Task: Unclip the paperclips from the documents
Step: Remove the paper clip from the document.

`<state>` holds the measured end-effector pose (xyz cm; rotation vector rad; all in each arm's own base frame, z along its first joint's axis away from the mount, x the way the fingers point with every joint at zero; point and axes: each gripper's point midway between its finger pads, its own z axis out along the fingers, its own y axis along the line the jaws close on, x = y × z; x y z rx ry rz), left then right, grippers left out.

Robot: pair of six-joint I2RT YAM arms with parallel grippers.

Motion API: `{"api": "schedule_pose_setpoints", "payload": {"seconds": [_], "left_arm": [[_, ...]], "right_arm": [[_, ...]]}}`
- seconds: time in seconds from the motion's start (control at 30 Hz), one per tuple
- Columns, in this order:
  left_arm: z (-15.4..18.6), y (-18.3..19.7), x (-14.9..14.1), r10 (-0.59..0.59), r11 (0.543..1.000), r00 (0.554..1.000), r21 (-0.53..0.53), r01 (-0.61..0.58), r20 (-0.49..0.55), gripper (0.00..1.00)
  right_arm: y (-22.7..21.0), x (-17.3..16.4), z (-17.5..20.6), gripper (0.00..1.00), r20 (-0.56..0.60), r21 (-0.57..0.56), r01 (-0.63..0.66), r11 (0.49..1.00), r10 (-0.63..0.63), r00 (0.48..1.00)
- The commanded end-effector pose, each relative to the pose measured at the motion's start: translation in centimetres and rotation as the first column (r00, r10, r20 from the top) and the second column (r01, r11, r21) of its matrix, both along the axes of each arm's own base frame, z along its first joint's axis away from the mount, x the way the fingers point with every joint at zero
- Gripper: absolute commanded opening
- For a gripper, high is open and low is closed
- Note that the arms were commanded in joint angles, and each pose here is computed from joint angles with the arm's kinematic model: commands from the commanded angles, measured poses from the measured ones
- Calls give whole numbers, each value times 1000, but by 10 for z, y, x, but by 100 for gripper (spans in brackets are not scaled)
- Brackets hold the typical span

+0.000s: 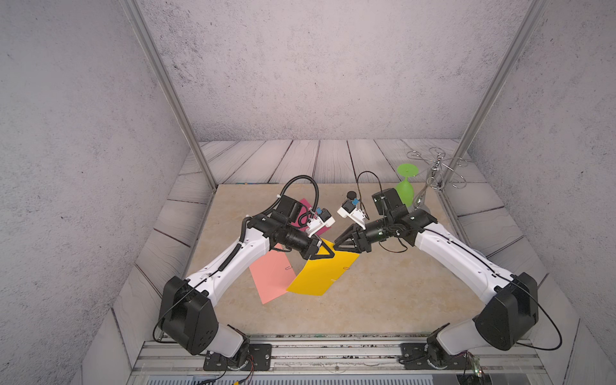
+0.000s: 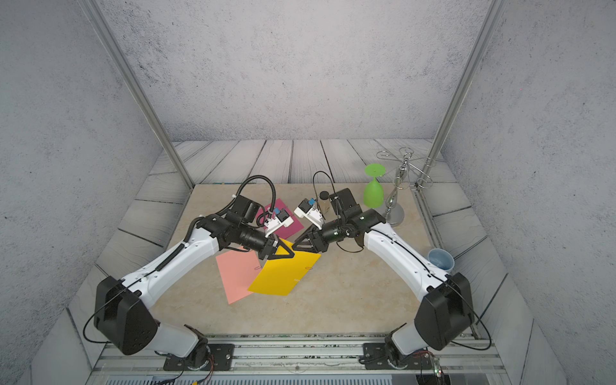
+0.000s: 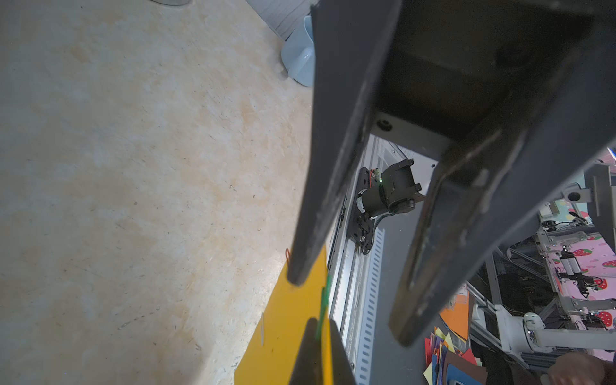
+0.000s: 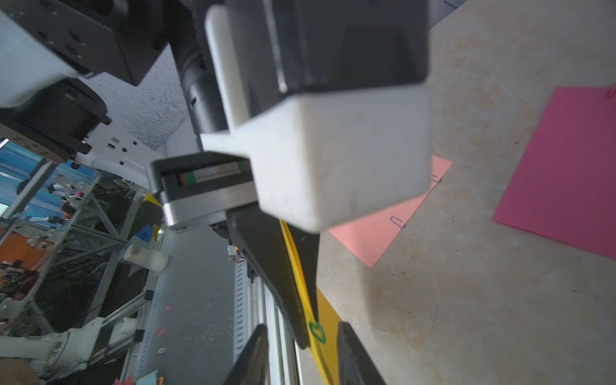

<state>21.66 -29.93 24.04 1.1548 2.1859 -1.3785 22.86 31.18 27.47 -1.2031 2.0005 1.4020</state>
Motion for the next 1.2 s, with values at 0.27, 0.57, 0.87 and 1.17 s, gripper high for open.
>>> {"api": "schedule_pose_setpoints", "payload": {"seconds": [0.27, 0.57, 0.87, 1.17], "left_arm": [[8, -5, -3, -43, 999, 999, -31, 43, 23, 0], [9, -4, -6, -45, 998, 999, -33, 45, 22, 0], [8, -3, -8, -48, 998, 999, -30, 49, 20, 0], [4, -2, -10, -55, 998, 998, -27, 55, 3, 0]], "right_arm": [[5, -7, -4, 23, -41, 28, -49, 998, 50, 998], [2, -11, -13, 16, -42, 8, -50, 999, 50, 998], [1, -10, -10, 6, -37, 6, -43, 999, 44, 998], [0, -10, -8, 6, -20, 4, -35, 999, 35, 999]]}}
